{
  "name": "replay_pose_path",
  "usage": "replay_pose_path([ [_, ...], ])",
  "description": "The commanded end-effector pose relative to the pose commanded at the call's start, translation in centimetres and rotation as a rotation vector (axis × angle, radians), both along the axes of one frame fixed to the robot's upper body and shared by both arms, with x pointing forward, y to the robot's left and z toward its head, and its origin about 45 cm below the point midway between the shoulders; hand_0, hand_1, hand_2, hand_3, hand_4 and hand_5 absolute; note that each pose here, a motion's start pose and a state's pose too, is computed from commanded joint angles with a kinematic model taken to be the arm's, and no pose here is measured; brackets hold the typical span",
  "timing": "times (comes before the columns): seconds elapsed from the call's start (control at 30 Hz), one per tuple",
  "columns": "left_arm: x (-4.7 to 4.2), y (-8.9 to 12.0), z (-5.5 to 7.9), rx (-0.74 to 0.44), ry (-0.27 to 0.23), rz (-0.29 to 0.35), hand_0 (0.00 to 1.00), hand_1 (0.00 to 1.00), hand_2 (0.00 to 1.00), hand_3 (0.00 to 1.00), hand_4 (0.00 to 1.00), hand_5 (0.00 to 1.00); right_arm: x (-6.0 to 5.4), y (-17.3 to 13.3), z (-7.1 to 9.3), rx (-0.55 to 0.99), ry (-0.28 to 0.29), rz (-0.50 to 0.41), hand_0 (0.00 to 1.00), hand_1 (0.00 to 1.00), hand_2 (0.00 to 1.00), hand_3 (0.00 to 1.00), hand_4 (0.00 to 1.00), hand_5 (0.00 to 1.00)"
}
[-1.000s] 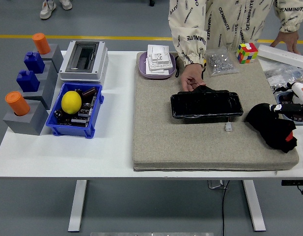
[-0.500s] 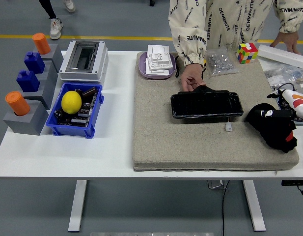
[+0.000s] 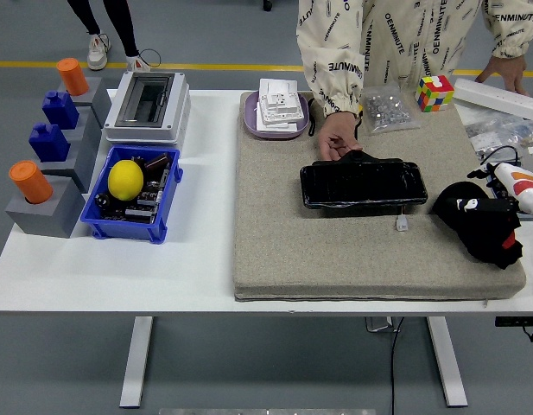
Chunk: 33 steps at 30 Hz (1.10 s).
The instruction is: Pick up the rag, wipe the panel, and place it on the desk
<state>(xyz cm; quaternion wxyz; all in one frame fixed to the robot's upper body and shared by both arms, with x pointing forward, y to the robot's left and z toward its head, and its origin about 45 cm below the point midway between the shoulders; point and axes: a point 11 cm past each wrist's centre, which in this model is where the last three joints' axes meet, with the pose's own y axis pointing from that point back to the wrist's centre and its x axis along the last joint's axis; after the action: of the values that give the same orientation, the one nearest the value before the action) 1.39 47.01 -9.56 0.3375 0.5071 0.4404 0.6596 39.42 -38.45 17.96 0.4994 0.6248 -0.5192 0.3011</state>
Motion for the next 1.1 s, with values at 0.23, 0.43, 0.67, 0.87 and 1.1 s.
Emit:
replay_pose_path([
  [0.23,-0.05,0.0,0.0,-0.001,0.001,-0.001,0.643,0.691,0.73,0.565,0.593,0.471,-0.3,-0.3,-0.5,-0.002,0.012,-0.006,0.719,0.695,0.772,0.742,0.998,0.687],
  [0.43,-0.08,-0.1,0.0,-0.001,0.002,-0.002,0.643,0.691,0.729,0.565,0.592,0.471,-0.7,-0.7,-0.9,-0.003,0.025,-0.014,0.719,0.695,0.773,0.743,0.998,0.687],
  [0.67,-0.01,-0.2,-0.1,-0.004,0.0,-0.004,0.643,0.691,0.73,0.565,0.592,0.47,-0.9,-0.8,-1.2,-0.003,0.034,-0.013,0.719,0.695,0.773,0.743,0.998,0.687],
  [0.87,0.09,-0.2,-0.1,-0.004,-0.001,-0.006,0.643,0.691,0.73,0.565,0.592,0.47,-1.1,-0.7,-1.5,0.002,0.039,-0.01,0.719,0.695,0.773,0.743,0.998,0.687],
  [1.1,0.24,-0.4,-0.2,-0.008,-0.004,-0.005,0.643,0.691,0.729,0.565,0.593,0.47,-1.2,-0.3,-1.9,0.011,0.043,-0.007,0.72,0.694,0.773,0.742,0.998,0.686],
])
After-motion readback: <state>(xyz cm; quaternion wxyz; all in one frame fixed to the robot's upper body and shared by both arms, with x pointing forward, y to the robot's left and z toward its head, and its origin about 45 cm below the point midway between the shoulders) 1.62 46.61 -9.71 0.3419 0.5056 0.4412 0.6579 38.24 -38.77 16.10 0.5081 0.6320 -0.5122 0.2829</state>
